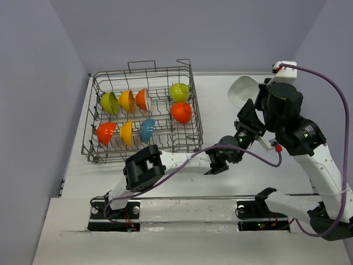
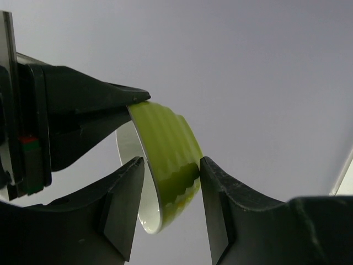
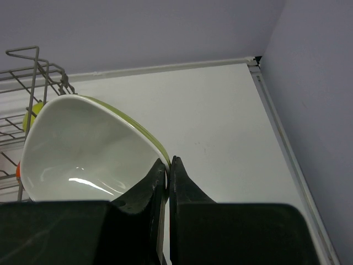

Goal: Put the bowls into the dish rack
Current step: Pass from the right arm to the left

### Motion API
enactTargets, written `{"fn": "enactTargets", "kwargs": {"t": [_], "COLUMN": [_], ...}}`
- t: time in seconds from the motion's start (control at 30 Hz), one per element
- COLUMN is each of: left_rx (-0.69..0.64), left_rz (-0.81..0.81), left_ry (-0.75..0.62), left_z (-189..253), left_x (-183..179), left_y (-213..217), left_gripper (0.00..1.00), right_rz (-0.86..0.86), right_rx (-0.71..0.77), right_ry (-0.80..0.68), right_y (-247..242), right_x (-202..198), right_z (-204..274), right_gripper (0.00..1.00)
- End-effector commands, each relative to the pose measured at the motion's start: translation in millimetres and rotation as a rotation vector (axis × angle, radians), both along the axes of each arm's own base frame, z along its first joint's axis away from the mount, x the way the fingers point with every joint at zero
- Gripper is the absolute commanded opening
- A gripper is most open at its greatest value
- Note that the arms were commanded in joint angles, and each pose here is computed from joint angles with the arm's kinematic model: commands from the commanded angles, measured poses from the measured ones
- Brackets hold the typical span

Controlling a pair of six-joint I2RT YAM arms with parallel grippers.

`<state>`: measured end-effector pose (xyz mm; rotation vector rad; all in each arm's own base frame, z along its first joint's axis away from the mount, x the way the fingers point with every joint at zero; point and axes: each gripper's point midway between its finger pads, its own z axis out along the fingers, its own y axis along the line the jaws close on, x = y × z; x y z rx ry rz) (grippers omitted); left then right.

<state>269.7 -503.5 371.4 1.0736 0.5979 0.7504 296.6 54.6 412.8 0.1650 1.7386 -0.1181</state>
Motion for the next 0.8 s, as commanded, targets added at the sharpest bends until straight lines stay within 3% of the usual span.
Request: {"fn": "enactTargets", "kwargs": {"t": [0.0,0.17,0.37,0.6,0.7,0.77], "left_rx": [-0.139,-0.148,-0.168,-0.174,-0.178,-0.185], "left_rz": [-0.014,-0.015,0.0,0.016,0.016,0.022], "left_ry": [0.004,0.045,0.068,0.08,0.08,0.082], "left_z": [37,38,37,36,37,38], "left_x": [4,10,16,21,20,21], "left_y": [9,11,16,20,19,21], "left_gripper": [0.57,0.56,0.41,0.35,0.25,0.12], "right_rz": [0.01,0.014,0.021,0.026,0.023,0.018], "right_rx": [0.031,0.042,0.047,0.048,0.05,0.049], "right_ry": [-0.125,-0.172,-0.191,-0.204,-0.218,-0.223], "right_y": [1,-2,-1,-1,-3,-4], "right_x": [0,-4,-4,-5,-6,-7], "right_z": [28,37,42,44,48,49], "right_gripper": [0.01,0.01,0.01,0.01,0.01,0.01]}}
